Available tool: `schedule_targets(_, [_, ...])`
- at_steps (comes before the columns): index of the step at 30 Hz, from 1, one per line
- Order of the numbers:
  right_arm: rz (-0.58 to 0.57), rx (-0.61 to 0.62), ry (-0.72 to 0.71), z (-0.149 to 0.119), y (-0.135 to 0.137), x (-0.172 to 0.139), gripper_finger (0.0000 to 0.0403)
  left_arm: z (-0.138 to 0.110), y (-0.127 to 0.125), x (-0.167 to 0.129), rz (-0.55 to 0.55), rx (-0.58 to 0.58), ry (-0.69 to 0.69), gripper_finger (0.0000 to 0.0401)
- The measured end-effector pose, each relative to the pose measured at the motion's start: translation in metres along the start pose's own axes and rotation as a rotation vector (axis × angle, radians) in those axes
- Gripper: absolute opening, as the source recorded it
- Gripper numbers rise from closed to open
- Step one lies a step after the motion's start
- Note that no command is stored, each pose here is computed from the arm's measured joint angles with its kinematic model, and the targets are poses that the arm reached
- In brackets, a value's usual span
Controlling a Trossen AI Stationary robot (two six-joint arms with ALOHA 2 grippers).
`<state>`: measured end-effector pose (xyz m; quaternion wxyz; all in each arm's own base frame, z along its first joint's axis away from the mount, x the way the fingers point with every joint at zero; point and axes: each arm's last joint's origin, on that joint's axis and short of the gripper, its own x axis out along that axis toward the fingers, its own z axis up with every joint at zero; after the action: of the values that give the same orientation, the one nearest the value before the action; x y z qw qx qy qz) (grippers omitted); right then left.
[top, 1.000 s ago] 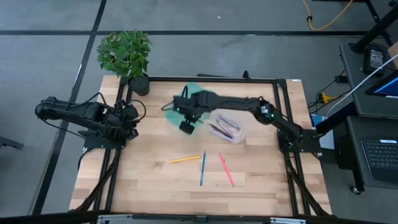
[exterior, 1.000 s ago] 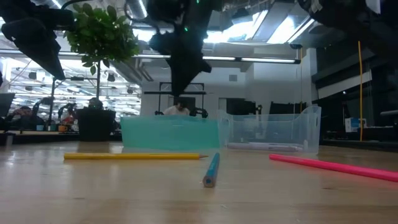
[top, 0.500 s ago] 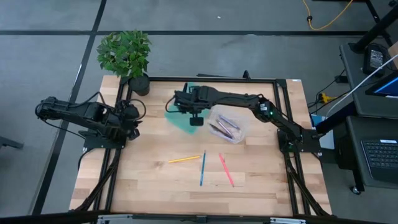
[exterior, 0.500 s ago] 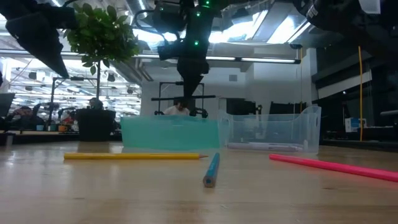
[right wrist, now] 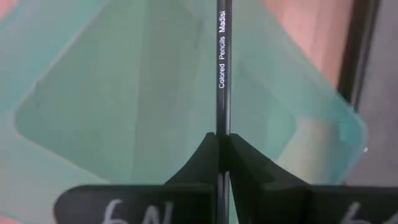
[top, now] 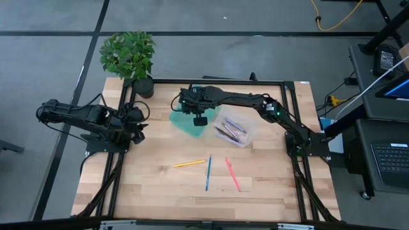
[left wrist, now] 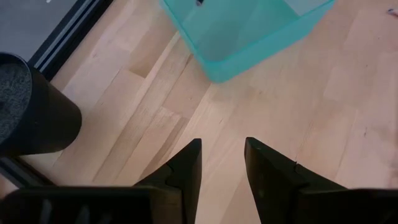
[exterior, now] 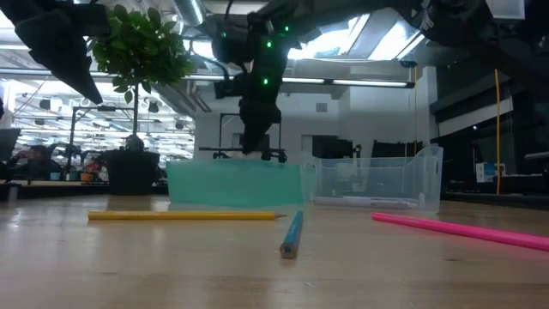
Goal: Sort pens & pencils
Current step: Put the black pencil into the blue bin, then put the yellow pencil into the blue bin
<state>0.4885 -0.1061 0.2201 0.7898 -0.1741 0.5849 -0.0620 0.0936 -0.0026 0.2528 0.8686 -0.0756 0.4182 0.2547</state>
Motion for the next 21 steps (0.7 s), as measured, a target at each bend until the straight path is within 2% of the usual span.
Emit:
schedule_targets(12, [0.044,-0.025,-0.013,-0.006,0.010,0.026,0.0023,0.000,0.000,0.000,0.000,0.000,0.000,0.0115])
schedule_targets(21, [0.025,0.045,-0.062,-0.001,0.008,0.025,0.0110,0.000,-0.001,0.000,-0.023,0.001,0.014,0.0115])
